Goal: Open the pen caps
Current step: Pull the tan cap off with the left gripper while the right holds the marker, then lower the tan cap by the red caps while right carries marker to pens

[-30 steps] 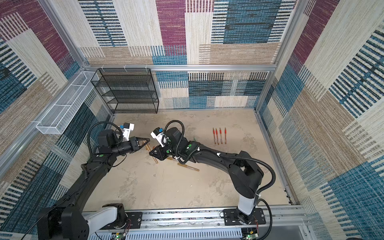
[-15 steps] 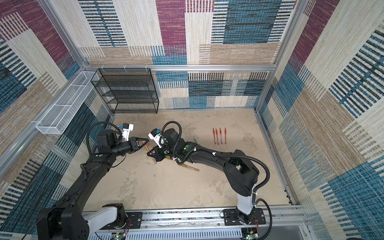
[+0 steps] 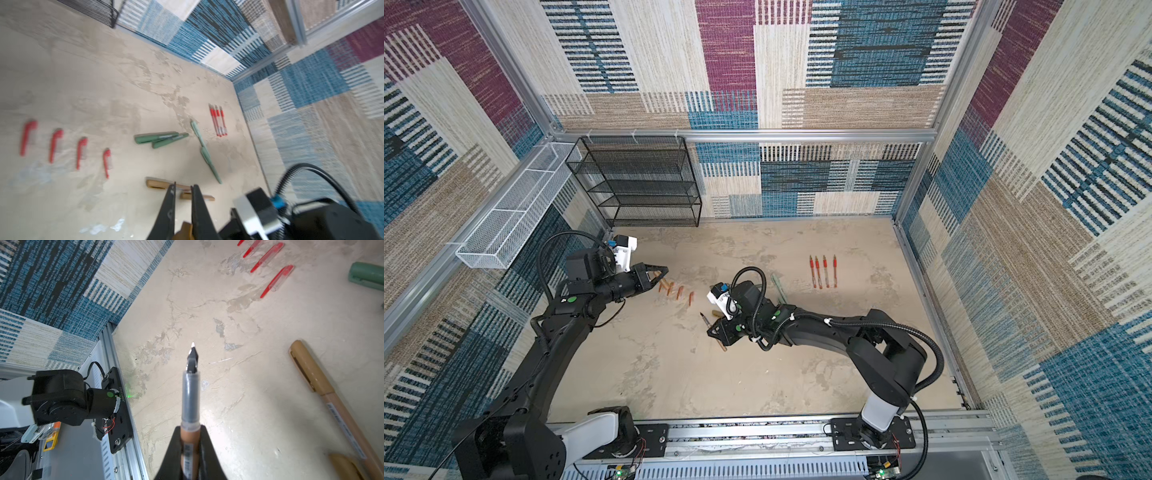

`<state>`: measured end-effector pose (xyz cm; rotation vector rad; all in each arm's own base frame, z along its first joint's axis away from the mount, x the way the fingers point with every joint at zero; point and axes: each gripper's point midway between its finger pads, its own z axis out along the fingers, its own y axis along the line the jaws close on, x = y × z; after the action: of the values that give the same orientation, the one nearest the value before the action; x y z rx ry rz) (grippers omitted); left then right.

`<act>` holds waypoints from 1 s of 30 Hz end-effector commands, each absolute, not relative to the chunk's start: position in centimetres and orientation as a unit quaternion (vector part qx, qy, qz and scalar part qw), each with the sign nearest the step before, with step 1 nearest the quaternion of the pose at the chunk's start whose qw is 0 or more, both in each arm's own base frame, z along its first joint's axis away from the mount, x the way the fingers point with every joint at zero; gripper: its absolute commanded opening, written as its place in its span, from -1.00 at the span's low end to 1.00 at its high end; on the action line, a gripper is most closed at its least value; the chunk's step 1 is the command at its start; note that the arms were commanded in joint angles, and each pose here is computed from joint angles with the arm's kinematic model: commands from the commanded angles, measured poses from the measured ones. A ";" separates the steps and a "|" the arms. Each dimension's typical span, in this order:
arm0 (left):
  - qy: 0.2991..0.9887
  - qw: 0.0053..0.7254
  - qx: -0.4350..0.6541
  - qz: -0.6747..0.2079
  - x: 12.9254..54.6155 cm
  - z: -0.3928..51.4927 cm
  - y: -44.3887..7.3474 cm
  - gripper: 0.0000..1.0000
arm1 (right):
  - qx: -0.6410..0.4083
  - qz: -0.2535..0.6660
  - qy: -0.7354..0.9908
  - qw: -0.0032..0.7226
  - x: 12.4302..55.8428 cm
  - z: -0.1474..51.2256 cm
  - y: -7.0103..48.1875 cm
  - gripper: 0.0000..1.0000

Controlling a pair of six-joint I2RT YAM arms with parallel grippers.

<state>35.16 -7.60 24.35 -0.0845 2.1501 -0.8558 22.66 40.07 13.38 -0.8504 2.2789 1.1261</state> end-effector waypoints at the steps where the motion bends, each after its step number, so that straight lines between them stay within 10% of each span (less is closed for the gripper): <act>1: 0.891 0.402 -0.023 -0.211 35.5 21.5 -4.3 -1.00 | -0.282 0.361 0.852 0.256 24.8 13.2 37.5 -1.00; 9: 0.937 0.349 -0.010 -0.015 35.5 15.3 1.5 -1.00 | -0.158 0.257 0.908 0.292 30.2 12.2 27.0 -0.99; 30: 0.983 0.181 0.011 -0.035 36.1 4.6 -0.5 -0.93 | 0.028 0.137 0.947 0.289 33.1 6.8 10.1 -0.93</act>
<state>36.42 -0.59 5.25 -0.0019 2.7461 -0.1135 32.82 10.32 6.76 0.0828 2.5425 0.3669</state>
